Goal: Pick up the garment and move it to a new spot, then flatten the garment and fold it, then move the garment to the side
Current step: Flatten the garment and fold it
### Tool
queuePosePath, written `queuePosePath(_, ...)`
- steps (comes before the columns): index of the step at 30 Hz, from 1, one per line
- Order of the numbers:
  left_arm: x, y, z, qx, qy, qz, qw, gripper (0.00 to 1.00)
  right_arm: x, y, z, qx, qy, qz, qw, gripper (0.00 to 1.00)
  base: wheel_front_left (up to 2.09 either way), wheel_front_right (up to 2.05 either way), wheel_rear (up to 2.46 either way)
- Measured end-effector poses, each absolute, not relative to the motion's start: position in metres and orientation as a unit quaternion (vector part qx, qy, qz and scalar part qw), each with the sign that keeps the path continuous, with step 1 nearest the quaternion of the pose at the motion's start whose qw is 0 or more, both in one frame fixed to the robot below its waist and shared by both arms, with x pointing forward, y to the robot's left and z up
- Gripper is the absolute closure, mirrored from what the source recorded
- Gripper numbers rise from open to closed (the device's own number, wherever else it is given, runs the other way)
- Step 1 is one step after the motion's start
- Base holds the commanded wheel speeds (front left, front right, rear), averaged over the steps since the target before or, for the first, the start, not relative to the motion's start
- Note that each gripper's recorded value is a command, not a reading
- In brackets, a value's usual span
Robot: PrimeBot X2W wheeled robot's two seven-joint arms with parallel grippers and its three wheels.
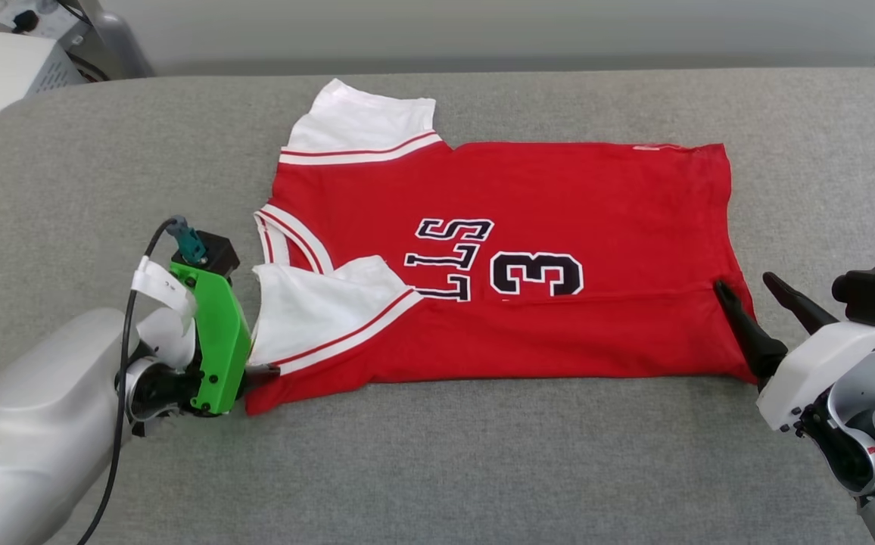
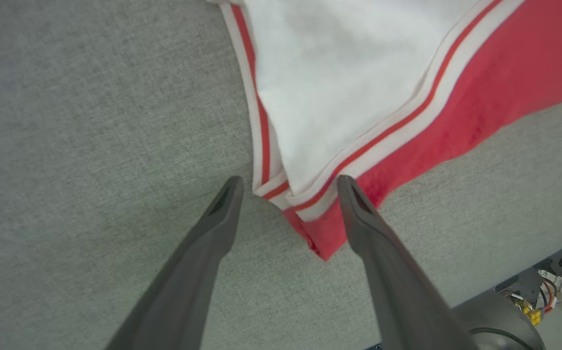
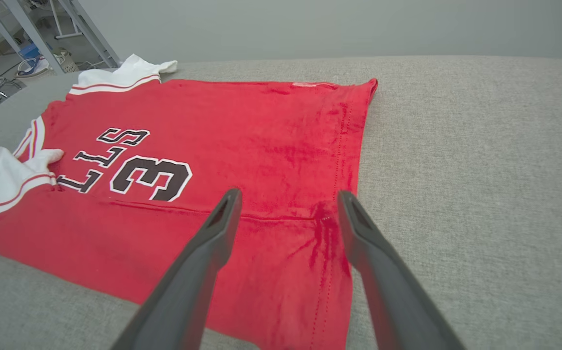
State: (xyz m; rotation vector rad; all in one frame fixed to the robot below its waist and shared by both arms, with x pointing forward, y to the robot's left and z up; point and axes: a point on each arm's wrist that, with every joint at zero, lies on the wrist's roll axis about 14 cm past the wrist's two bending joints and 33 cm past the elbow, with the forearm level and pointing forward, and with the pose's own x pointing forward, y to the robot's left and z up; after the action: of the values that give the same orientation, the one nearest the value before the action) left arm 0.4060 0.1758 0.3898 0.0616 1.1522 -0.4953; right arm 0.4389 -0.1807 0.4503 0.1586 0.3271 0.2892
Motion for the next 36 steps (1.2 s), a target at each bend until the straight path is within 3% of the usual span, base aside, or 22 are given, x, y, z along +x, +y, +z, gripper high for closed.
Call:
queuePosePath(10, 0.398, 0.171, 0.362, 0.043, 0.575, -0.239, 0.781, 0.02, 0.442, -0.186, 0.44, 0.079, 0.175, 0.135, 0.972, 0.0, 0.0, 0.0, 0.0)
queuePosePath(11, 0.397, 0.172, 0.361, 0.044, 0.575, -0.239, 0.781, 0.47, 0.442, -0.187, 0.441, 0.079, 0.173, 0.134, 0.973, 0.0, 0.0, 0.0, 0.0)
queuePosePath(12, 0.398, 0.17, 0.363, 0.043, 0.566, -0.242, 0.787, 1.0, 0.442, -0.189, 0.445, 0.076, 0.169, 0.133, 0.974, 0.0, 0.0, 0.0, 0.0)
queuePosePath(24, 0.403, 0.17, 0.392, 0.043, 0.488, -0.257, 0.833, 1.0, 0.459, -0.207, 0.494, -0.011, 0.154, 0.153, 0.976, 0.0, 0.0, 0.0, 0.0)
queuePosePath(28, 0.404, 0.172, 0.402, 0.044, 0.469, -0.26, 0.843, 1.0, 0.458, -0.203, 0.498, -0.054, 0.202, 0.18, 0.961, 0.0, 0.0, 0.0, 0.0)
queuePosePath(36, 0.404, 0.167, 0.404, 0.047, 0.459, -0.274, 0.844, 1.0, 0.431, -0.202, 0.453, -0.083, 0.374, 0.206, 0.9, 0.0, 0.0, 0.0, 0.0)
